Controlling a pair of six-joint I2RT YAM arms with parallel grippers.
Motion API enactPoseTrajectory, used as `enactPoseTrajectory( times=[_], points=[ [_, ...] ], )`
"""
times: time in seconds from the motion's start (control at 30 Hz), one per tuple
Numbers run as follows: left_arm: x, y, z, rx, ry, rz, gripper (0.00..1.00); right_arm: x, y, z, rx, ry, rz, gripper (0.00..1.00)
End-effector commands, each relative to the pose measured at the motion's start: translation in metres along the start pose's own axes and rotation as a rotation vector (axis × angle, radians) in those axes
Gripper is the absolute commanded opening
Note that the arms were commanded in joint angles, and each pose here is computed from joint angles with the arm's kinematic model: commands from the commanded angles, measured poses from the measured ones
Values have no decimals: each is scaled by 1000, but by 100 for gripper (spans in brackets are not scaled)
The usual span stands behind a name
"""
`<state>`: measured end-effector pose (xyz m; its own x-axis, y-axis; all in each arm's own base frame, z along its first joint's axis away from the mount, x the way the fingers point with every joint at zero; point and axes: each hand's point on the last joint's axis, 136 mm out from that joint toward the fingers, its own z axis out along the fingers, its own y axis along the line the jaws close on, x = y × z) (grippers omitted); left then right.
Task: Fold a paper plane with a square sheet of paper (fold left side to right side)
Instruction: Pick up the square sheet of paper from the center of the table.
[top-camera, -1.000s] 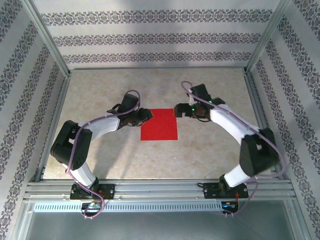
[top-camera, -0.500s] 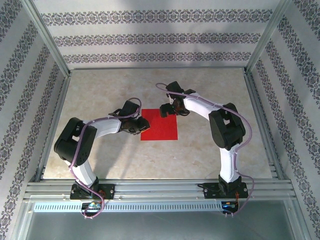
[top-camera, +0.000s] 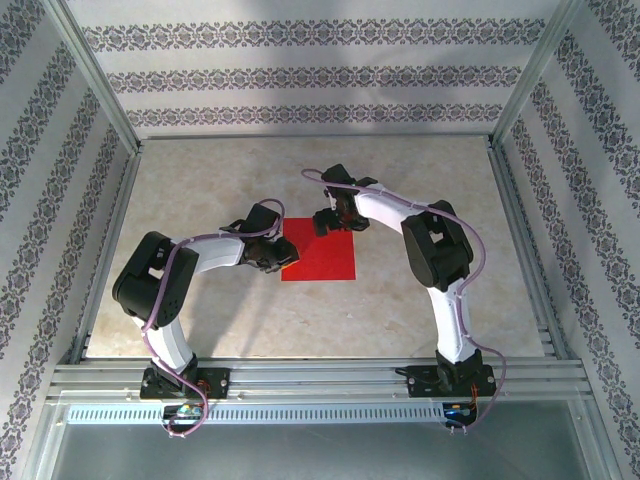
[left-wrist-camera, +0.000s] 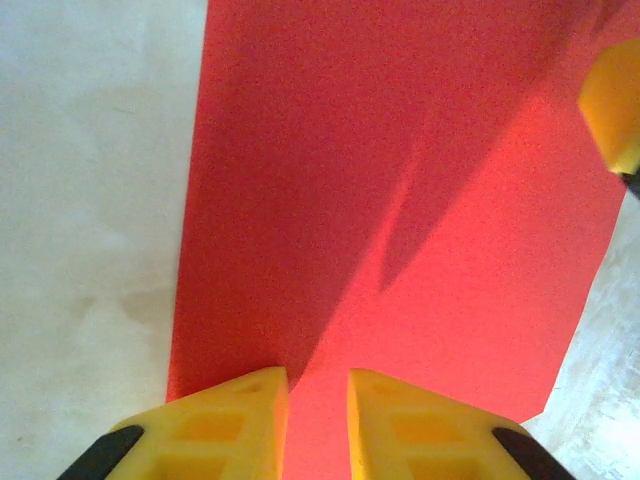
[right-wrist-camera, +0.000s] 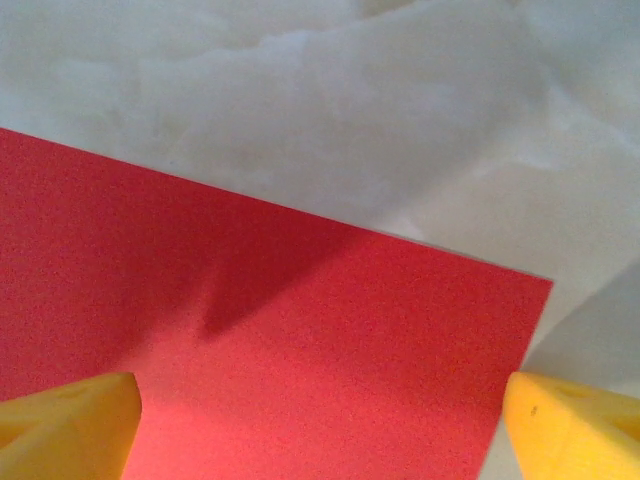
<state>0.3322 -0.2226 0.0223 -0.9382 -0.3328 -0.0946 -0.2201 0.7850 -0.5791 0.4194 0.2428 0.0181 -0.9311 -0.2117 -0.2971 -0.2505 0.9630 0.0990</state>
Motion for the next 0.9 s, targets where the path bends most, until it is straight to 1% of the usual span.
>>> enactPoseTrajectory(
  times=[0.0,0.27,0.4,0.53,0.67,0.77,0.87],
  points=[
    [8,14,8,-45,35,-7,24,13,12,5,-29,56,3,91],
    [9,14,11,-38,43,-18,24,28,26,3,-67,86,2,88],
    [8,13,10,-35,39,-16,24,32,33,-5,-78,81,2,87],
    [7,11,10,-26,35,-16,24,35,48,-15,-114,78,-4,83],
    [6,9,10,-14,32,-19,24,41,62,-21,-162,87,11,78],
    [5,6,10,-2,32,-20,24,42,70,-25,-199,86,25,72],
    [6,5,10,1,34,-17,24,42,72,-26,-213,89,32,63]
  ],
)
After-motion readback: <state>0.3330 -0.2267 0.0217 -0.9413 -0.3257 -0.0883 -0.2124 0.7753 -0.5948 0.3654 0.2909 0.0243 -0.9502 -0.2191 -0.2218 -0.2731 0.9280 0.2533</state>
